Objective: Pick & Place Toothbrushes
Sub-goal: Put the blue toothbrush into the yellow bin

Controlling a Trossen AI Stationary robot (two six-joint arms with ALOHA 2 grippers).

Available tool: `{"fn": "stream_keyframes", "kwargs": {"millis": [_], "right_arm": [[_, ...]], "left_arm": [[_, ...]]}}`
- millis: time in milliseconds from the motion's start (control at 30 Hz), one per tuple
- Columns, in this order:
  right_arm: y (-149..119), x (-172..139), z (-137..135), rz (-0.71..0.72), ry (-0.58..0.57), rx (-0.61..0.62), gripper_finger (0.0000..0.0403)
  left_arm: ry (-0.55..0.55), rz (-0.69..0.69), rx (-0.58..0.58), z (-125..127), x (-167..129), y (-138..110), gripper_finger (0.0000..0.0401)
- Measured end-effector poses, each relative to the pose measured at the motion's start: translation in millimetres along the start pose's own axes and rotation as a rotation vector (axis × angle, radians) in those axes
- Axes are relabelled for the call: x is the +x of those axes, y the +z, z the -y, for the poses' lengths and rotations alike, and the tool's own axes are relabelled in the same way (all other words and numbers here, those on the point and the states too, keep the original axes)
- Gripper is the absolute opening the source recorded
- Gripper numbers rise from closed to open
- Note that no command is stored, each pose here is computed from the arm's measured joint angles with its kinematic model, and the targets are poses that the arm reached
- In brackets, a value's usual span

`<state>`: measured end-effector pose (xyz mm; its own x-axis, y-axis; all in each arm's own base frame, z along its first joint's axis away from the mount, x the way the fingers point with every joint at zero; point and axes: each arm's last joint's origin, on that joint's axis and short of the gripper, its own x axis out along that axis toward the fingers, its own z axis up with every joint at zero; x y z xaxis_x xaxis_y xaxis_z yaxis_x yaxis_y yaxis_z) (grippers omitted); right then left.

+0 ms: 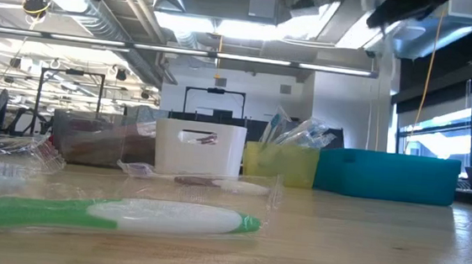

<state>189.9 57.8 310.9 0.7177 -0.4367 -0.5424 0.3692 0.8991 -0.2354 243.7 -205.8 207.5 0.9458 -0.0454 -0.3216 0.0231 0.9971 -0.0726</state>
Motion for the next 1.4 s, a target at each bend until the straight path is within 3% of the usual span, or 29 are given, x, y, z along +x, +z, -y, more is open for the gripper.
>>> {"fn": "stream_keyframes", "kwargs": {"millis": [233,400,533,667,867,1067,1400], "right_arm": [[-2.6,-40.9,23.1,0.161,-0.040,0.047,0.0020],[-14.6,-47.9,26.2,0.222,-0.019,0.076,0.0020],[-38.1,-31.2,12.7,0.311,0.027,0.085,0.0020],[-56.1,-6.9,-3.1,0.512,0.130,0.047,0.0020],[-82.2,23.5,5.4,0.822,0.240,0.111,0.0020],[-90.5,49.9,18.1,0.830,0.271,0.179,0.0020],[-54.0,93.1,19.1,0.807,0.286,0.121,0.0021]], "left_arm": [[0.035,-0.010,0.018,-1.7,0.0,-2.1,0.0162],[0.033,-0.013,0.019,-1.6,0.0,-2.2,0.0162],[0.036,-0.024,0.029,-2.1,-0.1,-3.5,0.0162],[0.060,-0.019,0.028,-4.4,1.7,-3.4,0.0162],[0.092,-0.025,0.027,-10.5,8.2,-4.2,0.0162],[0.120,-0.072,0.040,-17.3,24.3,-16.9,0.0162],[0.078,-0.120,0.030,-23.3,40.5,-27.7,0.0162]]}}
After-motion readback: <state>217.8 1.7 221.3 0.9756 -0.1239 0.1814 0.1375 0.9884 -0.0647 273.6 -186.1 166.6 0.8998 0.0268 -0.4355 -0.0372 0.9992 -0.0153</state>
